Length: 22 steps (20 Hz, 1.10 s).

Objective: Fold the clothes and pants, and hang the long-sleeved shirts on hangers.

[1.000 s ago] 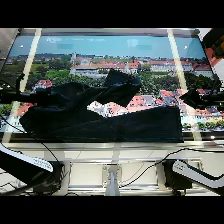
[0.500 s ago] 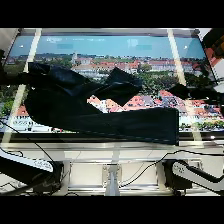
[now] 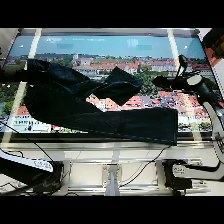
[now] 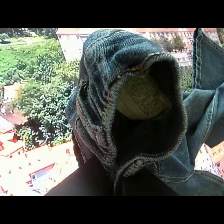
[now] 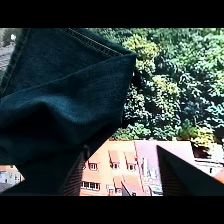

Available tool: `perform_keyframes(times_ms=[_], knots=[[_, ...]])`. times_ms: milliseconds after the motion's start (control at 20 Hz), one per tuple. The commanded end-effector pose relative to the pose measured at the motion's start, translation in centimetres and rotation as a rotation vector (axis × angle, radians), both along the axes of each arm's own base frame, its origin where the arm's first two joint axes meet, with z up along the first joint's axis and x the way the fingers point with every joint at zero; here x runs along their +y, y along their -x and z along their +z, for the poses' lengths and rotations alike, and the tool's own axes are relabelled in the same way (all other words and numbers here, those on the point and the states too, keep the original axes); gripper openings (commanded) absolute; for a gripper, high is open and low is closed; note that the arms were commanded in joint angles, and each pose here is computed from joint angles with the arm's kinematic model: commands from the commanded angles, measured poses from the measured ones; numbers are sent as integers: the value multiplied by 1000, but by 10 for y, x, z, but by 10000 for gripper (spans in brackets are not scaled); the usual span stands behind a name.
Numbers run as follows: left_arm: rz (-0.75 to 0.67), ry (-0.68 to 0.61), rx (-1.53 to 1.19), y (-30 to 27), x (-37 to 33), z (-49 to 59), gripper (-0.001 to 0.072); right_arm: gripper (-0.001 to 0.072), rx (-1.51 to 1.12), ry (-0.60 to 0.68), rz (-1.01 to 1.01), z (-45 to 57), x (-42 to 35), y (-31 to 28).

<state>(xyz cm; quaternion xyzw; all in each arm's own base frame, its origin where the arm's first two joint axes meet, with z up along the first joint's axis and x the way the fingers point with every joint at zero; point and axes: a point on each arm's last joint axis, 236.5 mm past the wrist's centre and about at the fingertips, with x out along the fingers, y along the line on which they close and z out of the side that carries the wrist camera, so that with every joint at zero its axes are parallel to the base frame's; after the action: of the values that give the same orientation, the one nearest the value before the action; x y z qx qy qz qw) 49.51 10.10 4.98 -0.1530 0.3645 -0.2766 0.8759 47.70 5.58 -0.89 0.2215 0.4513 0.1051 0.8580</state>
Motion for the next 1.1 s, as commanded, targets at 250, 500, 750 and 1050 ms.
perform_keyframes(times_ms=[250, 500, 750, 1050], knots=[[-11, 5, 3, 2, -2, 1, 53, 563, 286, -114, 64, -66, 49, 10], [-11, 5, 3, 2, -2, 1, 53, 562, 194, -137, -133, -60, 29, -41], [-11, 5, 4, 2, -2, 1, 53, 562, 197, -129, -156, -73, 24, -74], [-11, 6, 5, 2, -2, 0, 53, 562, 300, -106, -61, -97, 37, -68]])
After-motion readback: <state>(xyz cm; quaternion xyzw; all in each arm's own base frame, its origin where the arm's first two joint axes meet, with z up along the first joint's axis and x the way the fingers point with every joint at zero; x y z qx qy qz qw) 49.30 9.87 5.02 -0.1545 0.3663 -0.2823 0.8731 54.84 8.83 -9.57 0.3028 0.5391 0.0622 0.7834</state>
